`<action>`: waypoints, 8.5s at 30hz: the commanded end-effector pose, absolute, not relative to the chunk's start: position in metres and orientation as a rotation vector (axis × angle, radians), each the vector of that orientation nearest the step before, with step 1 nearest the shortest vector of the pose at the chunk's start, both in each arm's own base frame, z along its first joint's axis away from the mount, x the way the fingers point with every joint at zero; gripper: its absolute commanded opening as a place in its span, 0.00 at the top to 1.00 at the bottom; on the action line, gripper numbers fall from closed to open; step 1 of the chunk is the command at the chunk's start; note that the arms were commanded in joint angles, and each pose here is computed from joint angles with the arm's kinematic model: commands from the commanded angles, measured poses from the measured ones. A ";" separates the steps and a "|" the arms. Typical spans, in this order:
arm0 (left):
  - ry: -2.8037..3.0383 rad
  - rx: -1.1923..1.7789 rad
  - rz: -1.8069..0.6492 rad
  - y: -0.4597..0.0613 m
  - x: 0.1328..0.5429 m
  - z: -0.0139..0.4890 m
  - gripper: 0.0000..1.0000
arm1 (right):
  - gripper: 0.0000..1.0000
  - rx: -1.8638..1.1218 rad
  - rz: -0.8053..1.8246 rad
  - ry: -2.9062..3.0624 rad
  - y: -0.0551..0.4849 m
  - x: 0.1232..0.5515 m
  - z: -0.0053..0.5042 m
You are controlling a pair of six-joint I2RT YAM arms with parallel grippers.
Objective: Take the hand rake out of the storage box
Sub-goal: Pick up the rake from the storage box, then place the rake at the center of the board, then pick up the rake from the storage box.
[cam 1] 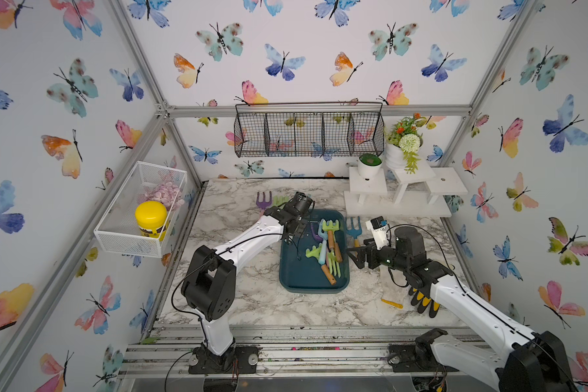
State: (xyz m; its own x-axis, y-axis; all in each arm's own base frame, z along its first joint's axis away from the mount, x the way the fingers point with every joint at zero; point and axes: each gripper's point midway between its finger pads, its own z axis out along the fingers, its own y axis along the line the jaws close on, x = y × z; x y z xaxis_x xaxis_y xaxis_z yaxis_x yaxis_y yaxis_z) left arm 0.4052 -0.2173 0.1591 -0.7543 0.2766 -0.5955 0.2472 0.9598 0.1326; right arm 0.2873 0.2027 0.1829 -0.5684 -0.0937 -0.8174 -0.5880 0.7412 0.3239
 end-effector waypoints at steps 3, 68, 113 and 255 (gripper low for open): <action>2.388 0.271 0.124 -0.178 0.424 0.185 0.77 | 0.02 -0.484 0.710 2.101 0.200 0.295 0.181; 2.595 0.008 0.197 -0.009 0.547 0.034 0.76 | 0.02 -0.738 0.829 2.116 0.272 0.338 0.181; 2.223 0.140 -0.214 -0.158 0.368 0.191 0.01 | 0.02 -0.592 0.715 2.275 0.241 0.322 0.176; 2.674 0.205 -0.443 -0.301 0.298 0.030 0.27 | 0.02 -0.512 0.696 2.307 0.209 0.277 0.160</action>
State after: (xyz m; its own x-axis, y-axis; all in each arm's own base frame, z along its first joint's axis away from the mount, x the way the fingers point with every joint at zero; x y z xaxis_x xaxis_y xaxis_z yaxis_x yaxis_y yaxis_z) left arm 0.3082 -0.3006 0.0454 -0.8813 0.0628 -0.4684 0.2163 0.9348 -0.2816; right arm 0.2812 0.2056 0.1635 -0.6995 -0.1524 -0.6982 -0.5040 0.7978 0.3309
